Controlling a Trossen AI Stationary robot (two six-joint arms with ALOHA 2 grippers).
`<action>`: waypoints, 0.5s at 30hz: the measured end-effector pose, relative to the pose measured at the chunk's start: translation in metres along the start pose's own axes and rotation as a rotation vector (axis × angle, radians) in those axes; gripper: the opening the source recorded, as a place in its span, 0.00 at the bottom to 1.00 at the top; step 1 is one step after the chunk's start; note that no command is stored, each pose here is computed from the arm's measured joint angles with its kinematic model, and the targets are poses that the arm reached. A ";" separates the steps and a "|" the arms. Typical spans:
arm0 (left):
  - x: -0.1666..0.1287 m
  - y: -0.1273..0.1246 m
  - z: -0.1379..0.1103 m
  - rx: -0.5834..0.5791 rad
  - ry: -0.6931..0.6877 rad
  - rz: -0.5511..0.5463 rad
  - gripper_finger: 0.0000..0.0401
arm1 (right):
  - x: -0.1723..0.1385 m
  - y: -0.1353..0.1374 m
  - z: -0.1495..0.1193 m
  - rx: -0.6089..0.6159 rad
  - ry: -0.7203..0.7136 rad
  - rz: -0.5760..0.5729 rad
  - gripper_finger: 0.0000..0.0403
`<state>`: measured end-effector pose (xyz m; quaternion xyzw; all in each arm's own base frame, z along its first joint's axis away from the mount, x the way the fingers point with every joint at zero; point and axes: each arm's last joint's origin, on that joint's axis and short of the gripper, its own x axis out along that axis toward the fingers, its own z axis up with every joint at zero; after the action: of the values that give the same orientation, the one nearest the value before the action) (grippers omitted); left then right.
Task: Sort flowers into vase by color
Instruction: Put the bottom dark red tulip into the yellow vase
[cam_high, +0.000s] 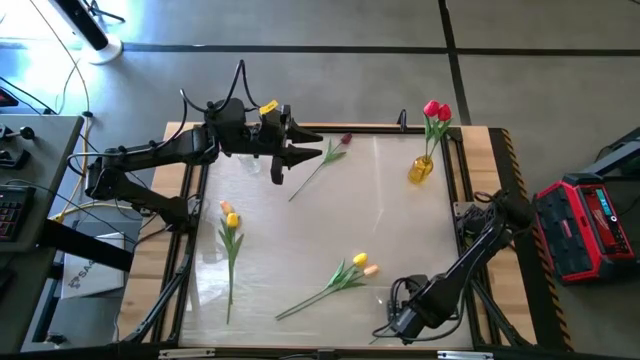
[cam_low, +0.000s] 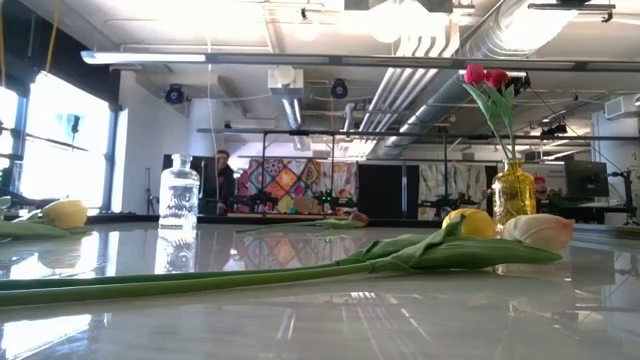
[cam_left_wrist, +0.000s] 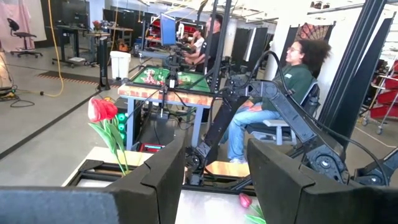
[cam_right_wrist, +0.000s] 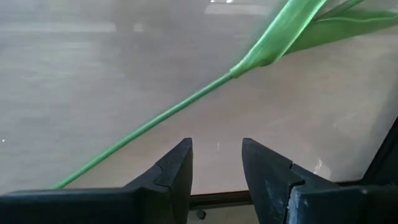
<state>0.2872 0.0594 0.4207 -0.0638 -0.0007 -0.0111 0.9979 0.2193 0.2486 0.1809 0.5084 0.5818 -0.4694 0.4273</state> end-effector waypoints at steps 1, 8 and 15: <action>0.000 0.000 0.000 0.000 0.000 0.000 0.41 | 0.000 0.001 0.001 0.004 -0.001 -0.001 0.31; 0.000 0.000 0.000 0.000 0.000 0.000 0.41 | -0.003 0.009 0.010 0.041 -0.007 0.008 0.31; 0.000 0.000 0.000 0.000 0.000 0.000 0.41 | 0.010 0.006 0.010 0.034 0.023 0.009 0.31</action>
<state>0.2872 0.0594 0.4207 -0.0636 -0.0008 -0.0113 0.9979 0.2246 0.2410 0.1682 0.5236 0.5763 -0.4716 0.4139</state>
